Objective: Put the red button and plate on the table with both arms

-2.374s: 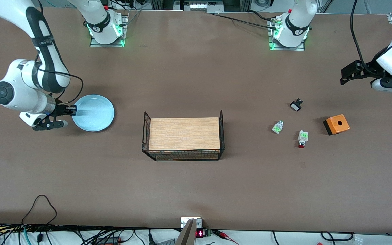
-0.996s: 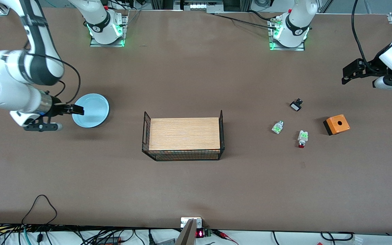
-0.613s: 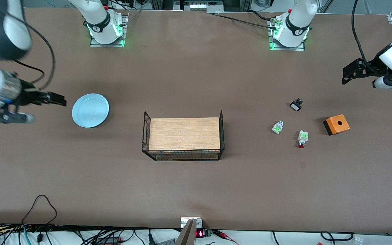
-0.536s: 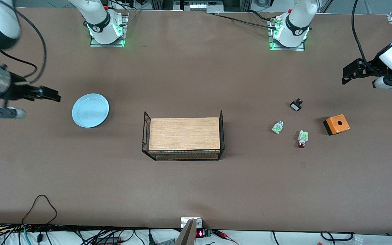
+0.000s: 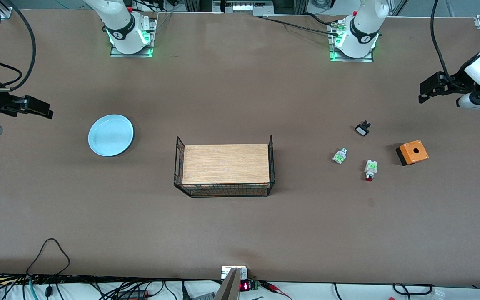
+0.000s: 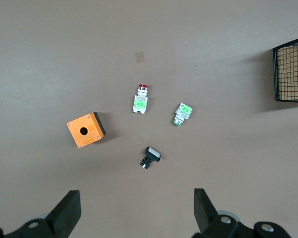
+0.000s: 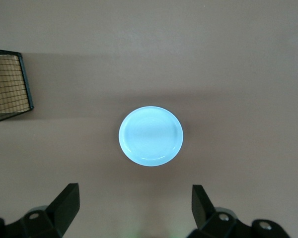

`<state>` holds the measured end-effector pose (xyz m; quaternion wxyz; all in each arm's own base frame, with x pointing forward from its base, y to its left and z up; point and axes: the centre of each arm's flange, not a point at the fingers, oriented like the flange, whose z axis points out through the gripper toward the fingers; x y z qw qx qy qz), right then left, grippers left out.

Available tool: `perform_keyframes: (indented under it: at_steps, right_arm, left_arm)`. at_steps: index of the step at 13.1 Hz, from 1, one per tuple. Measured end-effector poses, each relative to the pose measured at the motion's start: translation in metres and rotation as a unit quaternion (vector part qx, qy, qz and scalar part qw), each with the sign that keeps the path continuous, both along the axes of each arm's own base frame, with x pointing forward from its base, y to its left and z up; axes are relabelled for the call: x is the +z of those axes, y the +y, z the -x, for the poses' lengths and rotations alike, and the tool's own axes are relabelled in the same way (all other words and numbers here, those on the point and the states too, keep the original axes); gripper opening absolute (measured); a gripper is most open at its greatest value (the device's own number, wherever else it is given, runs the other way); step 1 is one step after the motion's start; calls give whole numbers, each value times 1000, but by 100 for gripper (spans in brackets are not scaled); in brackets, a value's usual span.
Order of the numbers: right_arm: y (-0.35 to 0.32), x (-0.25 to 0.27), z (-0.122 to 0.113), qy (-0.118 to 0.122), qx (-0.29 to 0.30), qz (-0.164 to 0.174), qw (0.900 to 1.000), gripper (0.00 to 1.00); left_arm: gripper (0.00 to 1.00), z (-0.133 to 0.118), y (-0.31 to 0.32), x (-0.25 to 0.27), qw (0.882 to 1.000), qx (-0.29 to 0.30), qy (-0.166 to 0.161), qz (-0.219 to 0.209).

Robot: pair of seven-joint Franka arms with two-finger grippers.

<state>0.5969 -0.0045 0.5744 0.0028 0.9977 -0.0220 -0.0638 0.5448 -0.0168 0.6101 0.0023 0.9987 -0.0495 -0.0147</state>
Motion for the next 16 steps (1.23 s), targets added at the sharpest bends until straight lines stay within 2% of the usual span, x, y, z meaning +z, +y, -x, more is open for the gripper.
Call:
perform_keyframes:
  at_steps: [4,7,9,16]
  right_arm:
    - [-3,-21,9,3,2,1,1000,100]
    - [-2,1,27,4,3,0,1000,100]
    - [-1,15,35,-4,4,-1,1000,100]
    - [5,18,35,-8,9,-1,1000,100]
  left_arm:
    - [100,-2,0,-2,1000,0,1,0]
    - [100,-4,0,-3,1000,0,2,1]
    - [100,-4,0,-3,1000,0,2,1]
    - [100,-4,0,-3,1000,0,2,1]
